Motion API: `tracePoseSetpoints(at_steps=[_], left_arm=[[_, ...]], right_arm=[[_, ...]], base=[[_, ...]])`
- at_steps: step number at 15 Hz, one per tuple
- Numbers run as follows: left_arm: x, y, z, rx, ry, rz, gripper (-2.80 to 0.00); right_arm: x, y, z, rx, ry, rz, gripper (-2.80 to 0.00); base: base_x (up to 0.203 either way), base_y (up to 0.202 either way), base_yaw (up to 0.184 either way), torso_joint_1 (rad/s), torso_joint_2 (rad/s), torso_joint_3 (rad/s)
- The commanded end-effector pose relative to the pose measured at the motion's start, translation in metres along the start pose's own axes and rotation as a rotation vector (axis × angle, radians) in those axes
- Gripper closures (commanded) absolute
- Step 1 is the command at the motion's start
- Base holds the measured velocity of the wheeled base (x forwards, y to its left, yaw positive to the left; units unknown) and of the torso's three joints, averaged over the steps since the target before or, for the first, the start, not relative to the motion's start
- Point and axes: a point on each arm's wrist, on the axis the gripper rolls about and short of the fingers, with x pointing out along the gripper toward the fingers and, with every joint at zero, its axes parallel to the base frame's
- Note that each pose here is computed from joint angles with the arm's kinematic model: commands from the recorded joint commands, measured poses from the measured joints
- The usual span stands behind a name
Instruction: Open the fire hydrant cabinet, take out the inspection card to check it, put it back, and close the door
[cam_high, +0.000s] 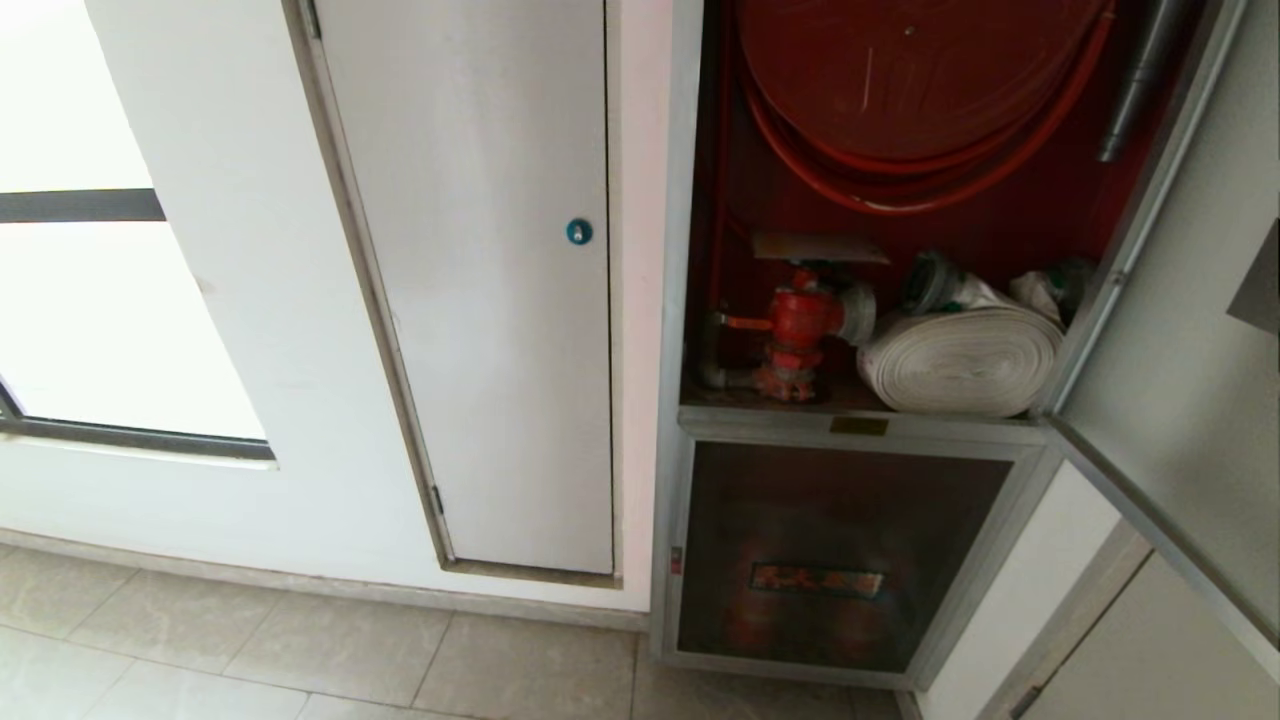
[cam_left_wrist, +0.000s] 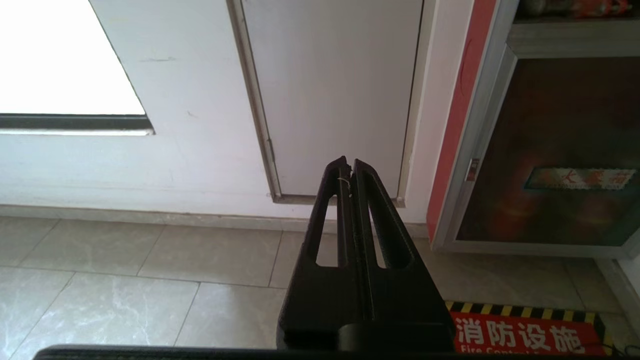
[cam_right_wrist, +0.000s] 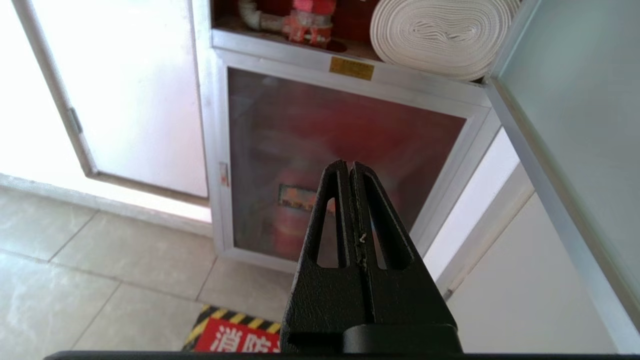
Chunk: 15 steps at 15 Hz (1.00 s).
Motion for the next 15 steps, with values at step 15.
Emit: tracePoseSetpoints(at_steps=[15], left_arm=[[0.0002,0.0,-0.0001,0.004,0.0,0.0,0.0]], right_arm=[[0.0,0.0,-0.0002,-0.002,0.001,0.0,0.0]], base=[[-0.057,0.0,0.0,0.0,0.0,0.001]])
